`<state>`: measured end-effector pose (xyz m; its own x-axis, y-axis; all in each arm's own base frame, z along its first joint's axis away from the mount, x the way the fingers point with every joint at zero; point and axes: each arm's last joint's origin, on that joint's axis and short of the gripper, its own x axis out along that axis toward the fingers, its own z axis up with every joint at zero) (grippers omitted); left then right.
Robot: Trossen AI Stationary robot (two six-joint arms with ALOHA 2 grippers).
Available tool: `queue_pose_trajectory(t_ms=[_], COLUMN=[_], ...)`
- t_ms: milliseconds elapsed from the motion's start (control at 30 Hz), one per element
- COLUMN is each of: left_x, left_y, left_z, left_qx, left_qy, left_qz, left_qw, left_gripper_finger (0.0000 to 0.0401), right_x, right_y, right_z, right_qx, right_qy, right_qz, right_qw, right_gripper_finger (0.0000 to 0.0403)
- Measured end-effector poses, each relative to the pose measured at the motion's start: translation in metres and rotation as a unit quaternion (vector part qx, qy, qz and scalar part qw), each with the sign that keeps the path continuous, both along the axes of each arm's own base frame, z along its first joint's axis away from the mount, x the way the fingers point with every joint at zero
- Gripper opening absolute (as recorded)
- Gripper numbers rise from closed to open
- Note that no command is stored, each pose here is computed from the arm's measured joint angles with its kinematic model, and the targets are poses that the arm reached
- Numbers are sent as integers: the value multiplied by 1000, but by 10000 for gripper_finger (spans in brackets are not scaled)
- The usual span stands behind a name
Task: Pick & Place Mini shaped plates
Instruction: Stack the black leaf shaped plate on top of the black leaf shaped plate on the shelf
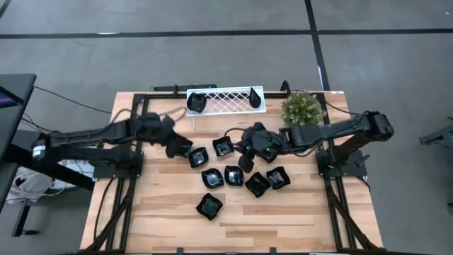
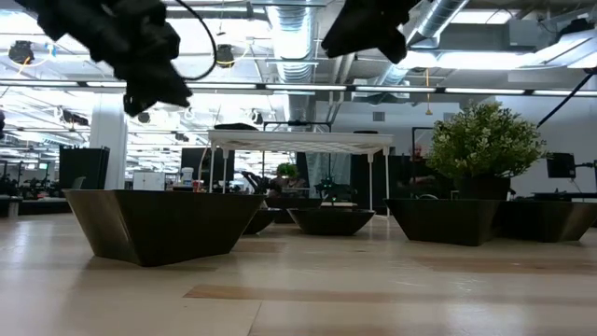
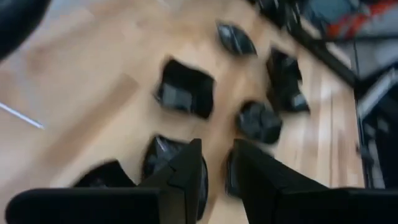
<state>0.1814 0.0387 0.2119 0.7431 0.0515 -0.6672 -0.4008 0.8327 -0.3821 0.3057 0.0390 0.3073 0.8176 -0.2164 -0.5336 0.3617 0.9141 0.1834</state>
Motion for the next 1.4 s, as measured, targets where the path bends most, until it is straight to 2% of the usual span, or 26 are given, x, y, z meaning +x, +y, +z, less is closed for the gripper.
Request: queue_pose_trajectory(t_ms=[100, 267, 367, 567, 700, 800, 867, 933, 1033, 1167, 1267, 1400], left_x=[-1, -4, -2, 6, 9, 13, 19, 25, 33, 42, 45, 48], left_y=[-15, -34, -45, -65, -72, -78, -82, -87, -94, -91, -91, -98], left_z=[-15, -30, -36, -51, -59, -61, -60, -60, -62, -71, -81, -92], left_qx=[14, 53, 71, 108, 122, 141, 176, 221, 302, 383, 393, 384], left_qy=[18, 42, 49, 71, 85, 73, 52, 25, -4, 11, 22, 22], left_qz=[-27, -47, -65, -95, -104, -134, -171, -216, -288, -324, -358, -383], left_qw=[999, 997, 994, 987, 983, 978, 968, 951, 909, 865, 847, 840], left_gripper_finger=[93, 93, 93, 93, 93, 93, 93, 93, 93, 93, 93, 93], right_x=[-3, -9, -12, -11, -7, -10, -10, -14, -18, -21, -21, -22], right_y=[14, 37, 49, 68, 78, 83, 85, 87, 87, 85, 84, 83], right_z=[2, 2, 2, -6, -17, -22, -25, -30, -31, -35, -35, -36], right_qx=[6, -12, 0, 18, 14, 0, -13, -40, -55, -70, -72, -76], right_qy=[-24, -54, -81, -91, -77, -57, -44, -17, 2, 26, 30, 35], right_qz=[-50, -109, -143, -145, -134, -123, -116, -103, -96, -94, -96, -96], right_qw=[998, 992, 986, 985, 988, 991, 992, 994, 994, 993, 992, 992], right_gripper_finger=[74, 74, 74, 74, 74, 74, 74, 74, 74, 74, 74, 74])
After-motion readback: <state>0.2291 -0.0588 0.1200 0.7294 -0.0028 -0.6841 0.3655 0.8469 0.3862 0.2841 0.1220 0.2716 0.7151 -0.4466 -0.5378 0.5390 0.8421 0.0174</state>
